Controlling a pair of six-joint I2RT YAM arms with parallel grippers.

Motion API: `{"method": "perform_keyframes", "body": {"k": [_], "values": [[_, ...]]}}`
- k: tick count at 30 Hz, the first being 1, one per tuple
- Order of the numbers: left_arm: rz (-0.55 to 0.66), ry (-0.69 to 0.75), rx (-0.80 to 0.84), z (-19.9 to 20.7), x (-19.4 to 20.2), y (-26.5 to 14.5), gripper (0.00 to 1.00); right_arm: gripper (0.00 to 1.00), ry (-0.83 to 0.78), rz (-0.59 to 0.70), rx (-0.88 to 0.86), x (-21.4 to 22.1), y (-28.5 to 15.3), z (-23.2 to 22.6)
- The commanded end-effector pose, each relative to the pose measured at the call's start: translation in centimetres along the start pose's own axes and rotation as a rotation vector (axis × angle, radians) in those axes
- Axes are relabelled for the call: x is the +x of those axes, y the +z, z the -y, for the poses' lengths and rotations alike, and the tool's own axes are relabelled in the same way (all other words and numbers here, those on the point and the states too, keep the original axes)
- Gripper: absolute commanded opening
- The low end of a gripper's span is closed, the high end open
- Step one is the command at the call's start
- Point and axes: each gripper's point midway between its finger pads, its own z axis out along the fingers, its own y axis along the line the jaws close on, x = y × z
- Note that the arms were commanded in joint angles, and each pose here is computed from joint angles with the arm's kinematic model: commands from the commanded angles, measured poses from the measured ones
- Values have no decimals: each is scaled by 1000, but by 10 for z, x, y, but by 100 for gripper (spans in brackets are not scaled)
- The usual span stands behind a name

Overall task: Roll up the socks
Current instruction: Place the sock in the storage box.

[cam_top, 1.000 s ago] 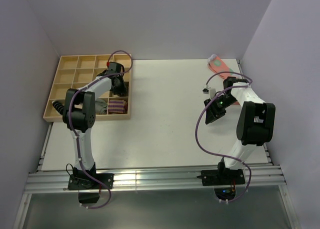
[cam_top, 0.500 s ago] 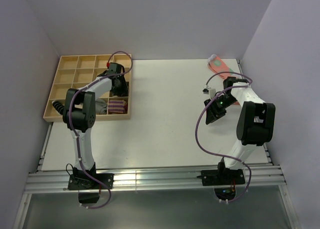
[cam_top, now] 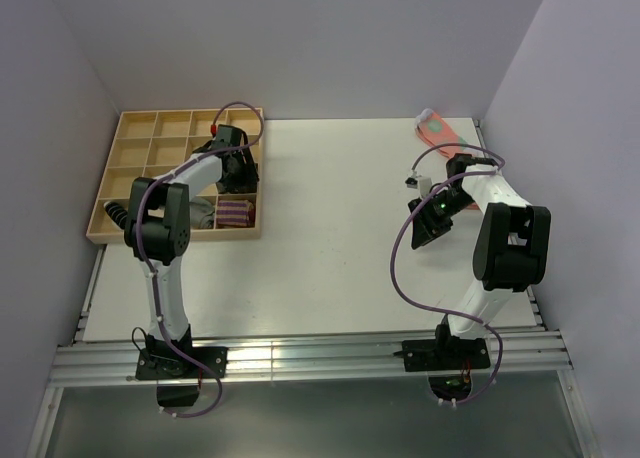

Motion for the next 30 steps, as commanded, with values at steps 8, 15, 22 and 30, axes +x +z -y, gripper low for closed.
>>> {"method": "perform_keyframes", "body": {"k": [8,15,22,30], "values": [[27,-5,5,2,-12,-22,75,47,-34,30,27,-6,-11,-1],[43,12,-20,0,-21,-31,75,47,-36,38,24,-10,-16,-3],[83,26,-35,-1,-32,-43,76,47,-38,40,25,-12,-17,-3],[118,51,-35,6,-47,-56,77,47,-38,41,28,-13,-19,-3]]}}
